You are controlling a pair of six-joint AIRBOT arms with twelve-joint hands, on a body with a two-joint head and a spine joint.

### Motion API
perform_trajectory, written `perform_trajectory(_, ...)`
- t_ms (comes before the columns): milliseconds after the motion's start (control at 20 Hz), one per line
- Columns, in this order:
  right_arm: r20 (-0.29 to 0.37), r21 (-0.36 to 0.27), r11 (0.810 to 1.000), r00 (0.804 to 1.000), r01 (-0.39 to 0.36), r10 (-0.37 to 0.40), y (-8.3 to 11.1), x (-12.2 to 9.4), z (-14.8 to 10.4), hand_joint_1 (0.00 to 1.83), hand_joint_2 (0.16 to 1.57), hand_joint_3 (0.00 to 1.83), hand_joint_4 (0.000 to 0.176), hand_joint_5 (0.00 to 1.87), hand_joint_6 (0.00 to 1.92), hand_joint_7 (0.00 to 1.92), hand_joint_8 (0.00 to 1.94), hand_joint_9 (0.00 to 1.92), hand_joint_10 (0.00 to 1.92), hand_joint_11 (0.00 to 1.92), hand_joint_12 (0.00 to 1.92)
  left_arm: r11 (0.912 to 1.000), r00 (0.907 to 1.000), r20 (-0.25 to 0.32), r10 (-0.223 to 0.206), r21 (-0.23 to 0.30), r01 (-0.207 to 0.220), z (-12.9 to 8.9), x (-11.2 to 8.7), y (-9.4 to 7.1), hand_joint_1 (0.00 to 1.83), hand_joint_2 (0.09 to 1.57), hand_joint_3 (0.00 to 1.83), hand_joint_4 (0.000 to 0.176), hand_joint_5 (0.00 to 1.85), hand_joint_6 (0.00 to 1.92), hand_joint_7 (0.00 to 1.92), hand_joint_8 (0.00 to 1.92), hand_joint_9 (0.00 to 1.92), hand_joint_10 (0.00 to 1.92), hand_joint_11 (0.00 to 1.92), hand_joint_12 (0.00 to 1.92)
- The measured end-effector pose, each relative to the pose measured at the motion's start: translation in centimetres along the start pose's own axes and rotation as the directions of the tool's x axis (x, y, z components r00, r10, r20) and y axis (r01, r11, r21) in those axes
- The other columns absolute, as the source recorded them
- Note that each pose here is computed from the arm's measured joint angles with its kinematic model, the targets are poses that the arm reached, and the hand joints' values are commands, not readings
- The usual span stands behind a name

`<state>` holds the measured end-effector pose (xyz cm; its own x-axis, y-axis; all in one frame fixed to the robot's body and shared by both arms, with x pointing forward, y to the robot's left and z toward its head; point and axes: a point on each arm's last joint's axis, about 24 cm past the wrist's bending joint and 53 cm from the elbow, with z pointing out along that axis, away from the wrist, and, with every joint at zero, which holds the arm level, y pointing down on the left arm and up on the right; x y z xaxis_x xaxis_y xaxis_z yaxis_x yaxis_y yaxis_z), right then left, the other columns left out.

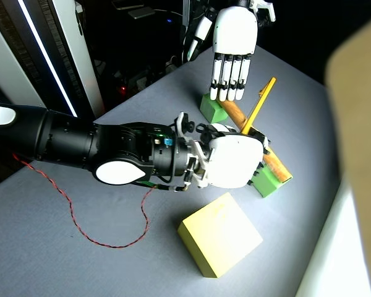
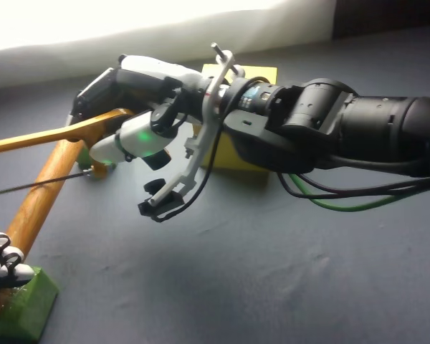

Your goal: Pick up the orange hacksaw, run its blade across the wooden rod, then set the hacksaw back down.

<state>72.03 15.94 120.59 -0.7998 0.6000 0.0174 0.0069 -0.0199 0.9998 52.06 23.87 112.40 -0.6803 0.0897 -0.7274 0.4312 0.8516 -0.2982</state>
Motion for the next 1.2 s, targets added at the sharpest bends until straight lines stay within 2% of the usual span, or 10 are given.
perform_trajectory(50,-0.007,0.001,1.0,1.0,-0.002,0.002,0.0,0.5,0.2,1.38,1.11,0.0,0.0,0.95,0.75,1.03,0.97,0.93,1.35,0.78,1.51,1.0,1.0,-0.001,0.0,0.001,0.0,0.1,0.0,0.0,0.0,1.22,0.0,0.0,0.1,0.0,0.13,0.0,0.14,0.0,0.0,0.3)
perform_trajectory(150,-0.013,0.001,1.0,1.0,-0.003,0.003,-0.1,0.9,0.5,1.38,1.12,0.0,0.0,0.92,0.8,1.01,1.01,0.91,1.38,0.76,1.52,1.0,1.0,-0.001,-0.001,0.002,0.001,0.1,0.0,-0.1,0.0,1.22,0.0,0.0,0.1,0.0,0.13,0.0,0.14,0.0,0.0,0.26)
perform_trajectory(300,-0.014,-0.001,1.0,1.0,0.004,-0.004,0.0,1.0,0.5,1.38,1.11,0.0,0.0,0.97,0.71,1.02,1.0,0.93,1.35,0.77,1.5,1.0,1.0,0.0,-0.001,0.001,0.001,0.1,0.0,0.0,0.0,1.23,0.0,0.0,0.13,0.0,0.17,0.0,0.18,0.0,0.0,0.39)
perform_trajectory(450,-0.013,-0.002,1.0,1.0,0.017,-0.017,0.1,0.7,0.1,1.38,1.12,0.0,0.0,0.95,0.74,1.0,1.03,0.92,1.37,0.77,1.52,1.0,1.0,0.001,-0.003,0.001,0.003,0.1,0.0,0.0,0.0,1.22,0.0,0.0,0.1,0.0,0.14,0.0,0.13,0.0,0.0,0.3)
perform_trajectory(600,-0.012,-0.002,0.999,0.999,0.036,-0.036,0.1,0.2,-0.9,1.38,1.11,0.0,0.0,0.97,0.7,1.0,1.04,0.92,1.36,0.78,1.49,1.0,1.0,0.001,-0.003,0.001,0.003,0.1,0.0,0.0,0.0,1.22,0.0,0.0,0.12,0.0,0.15,0.01,0.15,0.0,0.0,0.33)
perform_trajectory(750,0.001,0.019,0.999,0.999,0.049,-0.049,-0.9,-1.1,-2.7,1.38,1.11,0.0,0.0,0.97,0.7,1.0,1.03,0.92,1.36,0.78,1.49,1.0,1.0,0.0,-0.003,0.002,0.003,0.1,0.0,0.0,0.0,1.22,0.0,0.0,0.11,0.0,0.14,0.0,0.14,0.0,0.0,0.31)
perform_trajectory(800,0.004,0.029,0.998,0.998,0.055,-0.055,-1.2,-1.4,-3.3,1.39,1.1,0.0,0.0,0.98,0.69,1.04,0.97,0.95,1.33,0.8,1.48,1.0,1.0,0.0,-0.002,0.002,0.002,0.1,0.0,0.0,0.0,1.23,0.0,0.0,0.1,0.0,0.12,0.0,0.12,0.0,0.0,0.28)
perform_trajectory(900,0.015,0.046,0.997,0.998,0.064,-0.065,-1.8,-2.4,-4.5,1.38,1.12,0.0,0.0,0.9,0.81,1.0,1.02,0.91,1.39,0.77,1.53,1.0,1.0,0.0,-0.003,0.002,0.003,0.1,0.0,0.0,0.0,1.22,0.0,0.0,0.12,0.0,0.14,0.0,0.14,0.0,0.0,0.34)
perform_trajectory(1000,0.026,0.052,0.996,0.997,0.075,-0.077,-2.0,-3.3,-5.8,1.38,1.12,0.0,0.0,0.92,0.78,1.03,0.98,0.92,1.37,0.78,1.51,1.0,1.0,0.0,-0.003,0.001,0.003,0.1,0.0,0.0,0.0,1.23,0.0,0.0,0.14,0.0,0.15,0.0,0.16,0.01,0.0,0.4)
perform_trajectory(1200,0.039,0.055,0.995,0.996,0.084,-0.086,-2.3,-4.4,-7.5,1.38,1.12,0.0,0.0,0.89,0.84,1.03,0.96,0.95,1.34,0.79,1.52,1.0,1.0,0.001,-0.003,0.001,0.003,0.1,0.0,0.0,0.0,1.23,0.0,0.0,0.14,0.0,0.15,0.0,0.15,0.0,0.0,0.37)
